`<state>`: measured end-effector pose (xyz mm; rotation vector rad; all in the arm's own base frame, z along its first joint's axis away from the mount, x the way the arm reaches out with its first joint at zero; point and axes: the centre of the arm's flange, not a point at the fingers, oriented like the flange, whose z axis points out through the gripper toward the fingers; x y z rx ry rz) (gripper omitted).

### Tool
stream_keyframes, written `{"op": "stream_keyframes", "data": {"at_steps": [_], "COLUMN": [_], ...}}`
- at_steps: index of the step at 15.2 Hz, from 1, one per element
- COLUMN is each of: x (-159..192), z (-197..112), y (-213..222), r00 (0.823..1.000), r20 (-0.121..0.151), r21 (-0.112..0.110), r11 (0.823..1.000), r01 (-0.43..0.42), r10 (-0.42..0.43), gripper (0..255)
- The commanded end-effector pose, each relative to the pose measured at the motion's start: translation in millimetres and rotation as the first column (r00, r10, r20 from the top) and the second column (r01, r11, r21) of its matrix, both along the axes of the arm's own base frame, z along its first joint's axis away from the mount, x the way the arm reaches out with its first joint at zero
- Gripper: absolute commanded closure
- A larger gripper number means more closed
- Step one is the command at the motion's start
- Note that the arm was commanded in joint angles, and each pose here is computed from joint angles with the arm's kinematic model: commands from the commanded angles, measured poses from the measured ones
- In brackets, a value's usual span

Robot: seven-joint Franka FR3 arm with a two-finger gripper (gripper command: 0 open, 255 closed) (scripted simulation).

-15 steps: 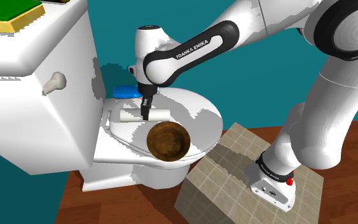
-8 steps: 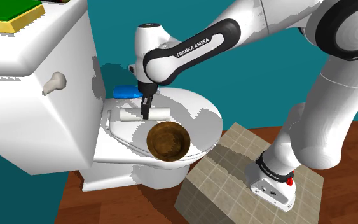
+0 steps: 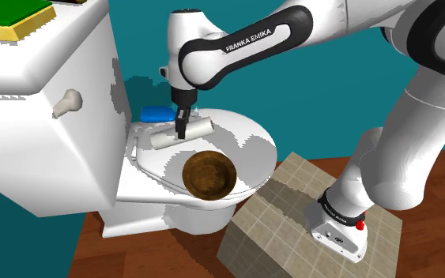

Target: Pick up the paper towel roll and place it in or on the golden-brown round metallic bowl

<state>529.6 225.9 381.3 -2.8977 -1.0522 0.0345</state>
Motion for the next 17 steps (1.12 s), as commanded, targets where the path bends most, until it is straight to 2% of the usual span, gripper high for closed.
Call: {"op": "stream_keyframes", "data": {"at_steps": [1, 14, 17], "x": [1, 1, -39], "z": [10, 74, 76], "y": [1, 1, 4], "r00": [1.000, 1.000, 1.000], "r20": [-0.001, -0.001, -0.001], "r21": [0.000, 0.000, 0.000], "r11": [1.000, 1.000, 1.000], "r01": [0.000, 0.000, 0.000], "r10": [0.000, 0.000, 0.000], "gripper": [255, 255, 255]}}
